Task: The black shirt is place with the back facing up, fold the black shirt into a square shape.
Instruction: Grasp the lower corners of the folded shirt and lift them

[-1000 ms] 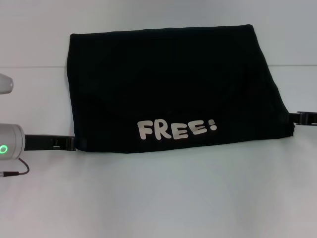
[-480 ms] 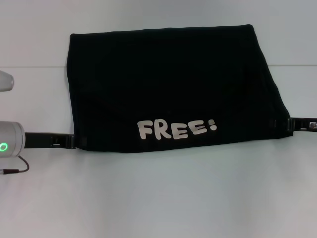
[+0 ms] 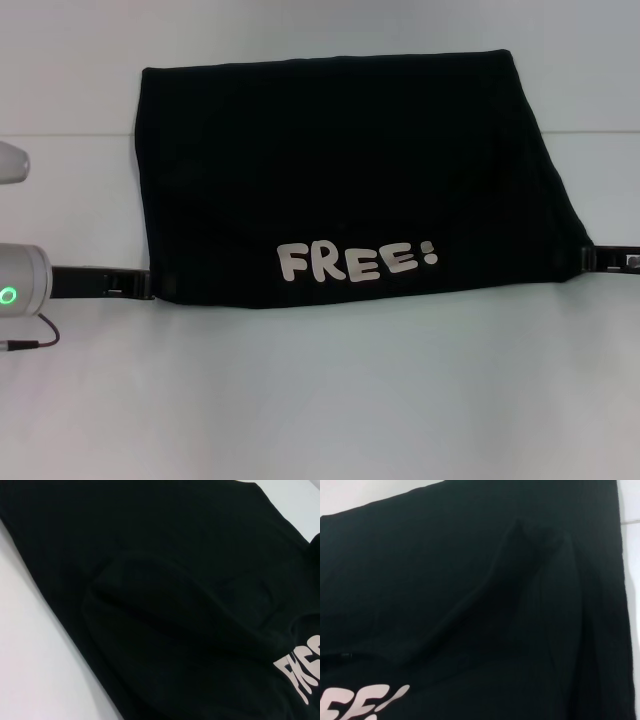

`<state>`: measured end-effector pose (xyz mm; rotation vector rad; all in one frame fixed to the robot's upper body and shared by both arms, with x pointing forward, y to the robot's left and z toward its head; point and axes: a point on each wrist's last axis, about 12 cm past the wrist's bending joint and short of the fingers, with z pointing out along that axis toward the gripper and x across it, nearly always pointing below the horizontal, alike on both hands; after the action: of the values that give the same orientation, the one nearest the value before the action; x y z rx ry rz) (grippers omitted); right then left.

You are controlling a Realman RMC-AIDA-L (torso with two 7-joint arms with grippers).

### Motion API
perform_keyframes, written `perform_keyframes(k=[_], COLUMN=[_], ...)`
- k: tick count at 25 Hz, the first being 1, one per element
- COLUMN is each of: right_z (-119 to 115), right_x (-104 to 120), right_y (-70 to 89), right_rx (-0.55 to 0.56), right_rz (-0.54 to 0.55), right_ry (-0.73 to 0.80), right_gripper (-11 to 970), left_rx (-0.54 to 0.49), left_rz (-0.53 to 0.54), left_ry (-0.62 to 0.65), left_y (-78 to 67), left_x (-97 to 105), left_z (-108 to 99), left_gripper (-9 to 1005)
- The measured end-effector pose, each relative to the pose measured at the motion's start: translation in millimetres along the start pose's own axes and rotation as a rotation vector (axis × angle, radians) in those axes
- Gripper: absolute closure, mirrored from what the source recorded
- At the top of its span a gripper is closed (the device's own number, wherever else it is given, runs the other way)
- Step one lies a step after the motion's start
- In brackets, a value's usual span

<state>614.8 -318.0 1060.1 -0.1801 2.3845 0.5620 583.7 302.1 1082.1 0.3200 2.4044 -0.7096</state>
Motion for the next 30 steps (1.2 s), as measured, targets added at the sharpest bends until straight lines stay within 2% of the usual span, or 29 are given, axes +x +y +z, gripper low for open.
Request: perform_keyframes(k=[6, 11, 17, 23, 30], right_z=[-2, -10, -39, -75, -115], right_x=[2, 11, 33, 61, 98], right_y=[-1.1, -5.5, -16.1, -23.8, -32.5], right_rx=[-0.004, -0.040, -0.142, -0.244, -0.327], right_rz=[0.002, 0.008, 0.017, 0.006, -0.004], right_ry=[0.001, 0.003, -0.016, -0.008, 0.027], right_gripper=[915, 917, 917, 917, 917], left_rx=[-0.008, -0.005, 0.060, 0.199, 0.309], left_rz=[0.000, -0.008, -0.011, 0.038, 0.057], left_ry=[-0.003, -0.002, 0.031, 0.091, 0.122], left_y=[1.3, 2.2, -0.8, -10.5, -12.5], left_x=[1, 3, 12, 27, 47], left_z=[0, -2, -13, -29, -50], left_gripper=[996, 996, 997, 997, 997])
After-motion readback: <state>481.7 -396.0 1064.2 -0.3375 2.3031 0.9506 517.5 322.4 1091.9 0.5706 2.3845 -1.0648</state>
